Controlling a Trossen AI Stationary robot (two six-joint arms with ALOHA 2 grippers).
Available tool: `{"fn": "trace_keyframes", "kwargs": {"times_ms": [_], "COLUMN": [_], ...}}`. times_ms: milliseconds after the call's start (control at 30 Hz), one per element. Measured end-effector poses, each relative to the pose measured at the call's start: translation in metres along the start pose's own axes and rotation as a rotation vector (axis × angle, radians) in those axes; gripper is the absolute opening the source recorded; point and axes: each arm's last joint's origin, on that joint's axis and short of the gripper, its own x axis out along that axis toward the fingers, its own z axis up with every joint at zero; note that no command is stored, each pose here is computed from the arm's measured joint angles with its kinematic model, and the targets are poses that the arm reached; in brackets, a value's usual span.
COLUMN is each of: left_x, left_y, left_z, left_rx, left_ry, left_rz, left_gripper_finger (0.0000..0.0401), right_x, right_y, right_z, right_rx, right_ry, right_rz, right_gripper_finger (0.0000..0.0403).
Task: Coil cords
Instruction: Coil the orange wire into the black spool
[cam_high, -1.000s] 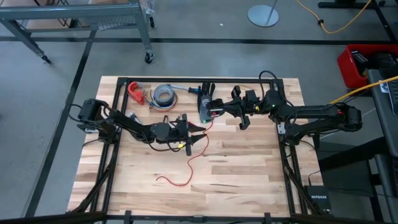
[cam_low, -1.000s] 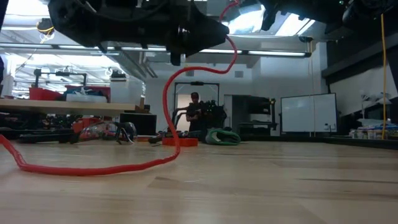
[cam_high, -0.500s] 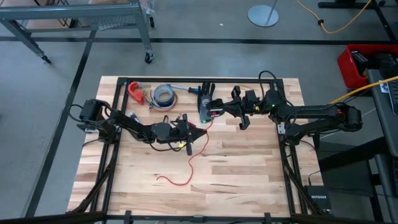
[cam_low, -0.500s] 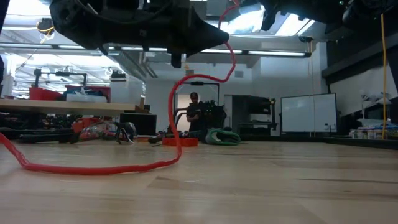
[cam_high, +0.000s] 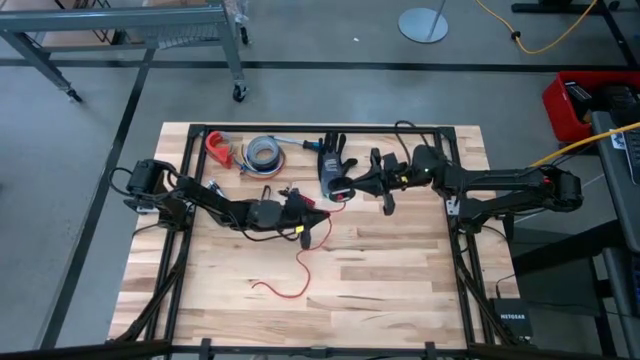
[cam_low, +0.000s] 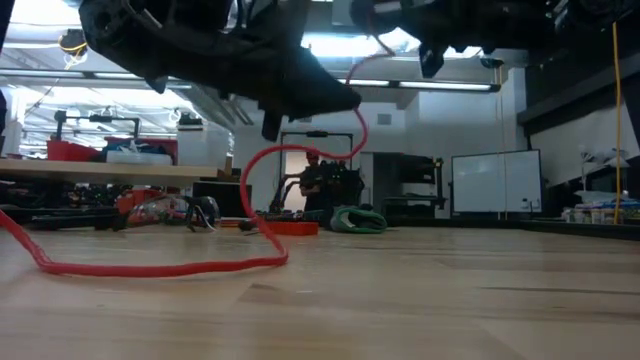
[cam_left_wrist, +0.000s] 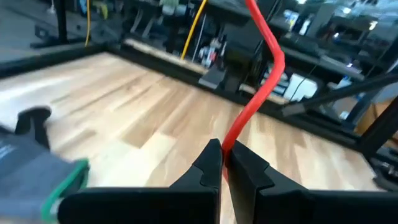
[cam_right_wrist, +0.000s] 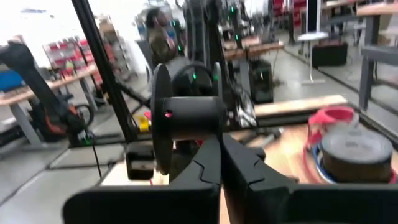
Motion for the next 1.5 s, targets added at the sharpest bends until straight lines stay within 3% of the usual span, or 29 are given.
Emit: {"fn": "trace_keyframes", "kwargs": {"times_ms": [467,800,1300,1500], "left_x": [-0.002,-0.002,0.014,0.025], "left_y": [0.008,0.015,0.042,0.048], "left_z": [-0.018,-0.007,0.031,0.052], "left_rx": [-0.075,-0.142,-0.224,-0.235], "left_ry": [0.17,0.138,0.042,0.053], "left_rz": [0.092,0.116,0.173,0.175], "left_gripper_finger": [0.0001,0.0,0.0,0.0], "right_x": [-0.007,-0.016,-0.016,-0.016], "right_y": [-0.004,-0.003,-0.002,-0.004], "right_z": [-0.036,-0.055,-0.055,-0.056], "right_rx": [0.097,0.16,0.179,0.208], "right_ry": [0.352,0.56,0.563,0.563], "right_rz": [-0.053,-0.101,-0.052,-0.132], "right_gripper_finger": [0.0001,0.0001,0.0001,0.0001]}}
